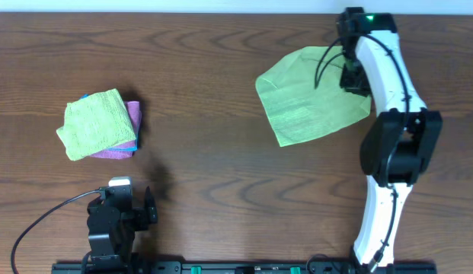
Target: Fold the cloth
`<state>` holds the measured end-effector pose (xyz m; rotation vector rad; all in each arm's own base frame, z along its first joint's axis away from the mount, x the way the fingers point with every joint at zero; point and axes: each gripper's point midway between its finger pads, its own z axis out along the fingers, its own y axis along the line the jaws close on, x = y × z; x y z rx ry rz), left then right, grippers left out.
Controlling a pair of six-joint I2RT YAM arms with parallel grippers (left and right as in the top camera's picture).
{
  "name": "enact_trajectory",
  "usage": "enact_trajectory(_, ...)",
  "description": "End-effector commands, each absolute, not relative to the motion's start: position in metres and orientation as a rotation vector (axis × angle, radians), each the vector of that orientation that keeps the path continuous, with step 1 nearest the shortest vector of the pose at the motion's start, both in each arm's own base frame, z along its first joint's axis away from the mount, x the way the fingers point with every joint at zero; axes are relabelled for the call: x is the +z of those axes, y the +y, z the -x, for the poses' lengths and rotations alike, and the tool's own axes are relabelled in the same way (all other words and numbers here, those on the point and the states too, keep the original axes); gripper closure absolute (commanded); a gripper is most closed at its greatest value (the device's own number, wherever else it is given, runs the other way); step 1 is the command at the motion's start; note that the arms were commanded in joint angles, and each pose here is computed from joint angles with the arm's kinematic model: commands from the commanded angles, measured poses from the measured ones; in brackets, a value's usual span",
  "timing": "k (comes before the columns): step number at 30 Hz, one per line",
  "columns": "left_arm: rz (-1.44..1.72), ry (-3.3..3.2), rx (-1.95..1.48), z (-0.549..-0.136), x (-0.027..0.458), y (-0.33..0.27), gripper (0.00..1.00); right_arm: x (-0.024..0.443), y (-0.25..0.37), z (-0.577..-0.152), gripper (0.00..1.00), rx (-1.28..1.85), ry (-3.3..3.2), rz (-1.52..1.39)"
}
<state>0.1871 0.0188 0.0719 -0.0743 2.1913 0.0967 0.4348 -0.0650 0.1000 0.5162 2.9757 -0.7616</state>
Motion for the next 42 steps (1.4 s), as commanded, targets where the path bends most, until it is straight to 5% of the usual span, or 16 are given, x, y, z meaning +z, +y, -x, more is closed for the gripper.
enact_trajectory(1, 0.081, 2.205, 0.086, -0.186, 0.066, 0.018, 0.05, 0.110, -0.087, -0.429, 0.36, -0.807, 2.949, -0.585)
enact_trajectory(2, 0.079, 2.205, 0.081, -0.186, 0.066, 0.017, 0.05, 0.110, -0.090, -0.427, 0.25, -0.811, 2.953, -0.596)
enact_trajectory(5, 0.078, 2.205, 0.079, -0.186, 0.066, 0.016, 0.04, 0.110, -0.094, -0.422, 0.19, -0.822, 2.973, -0.607)
enact_trajectory(9, 0.053, 2.202, 0.029, -0.187, 0.067, 0.009, 0.05, 0.105, -0.076, -0.418, 0.25, -0.732, 3.060, -0.501)
enact_trajectory(18, 0.242, 2.159, -0.232, -0.192, 0.075, -0.011, 0.04, 0.089, 0.043, -0.415, 0.30, -0.193, 3.239, 0.294)
enact_trajectory(42, 0.178, 2.285, -0.220, -0.196, 0.081, -0.015, 0.05, 0.059, 0.126, -0.387, 0.31, 0.164, 3.234, 0.740)
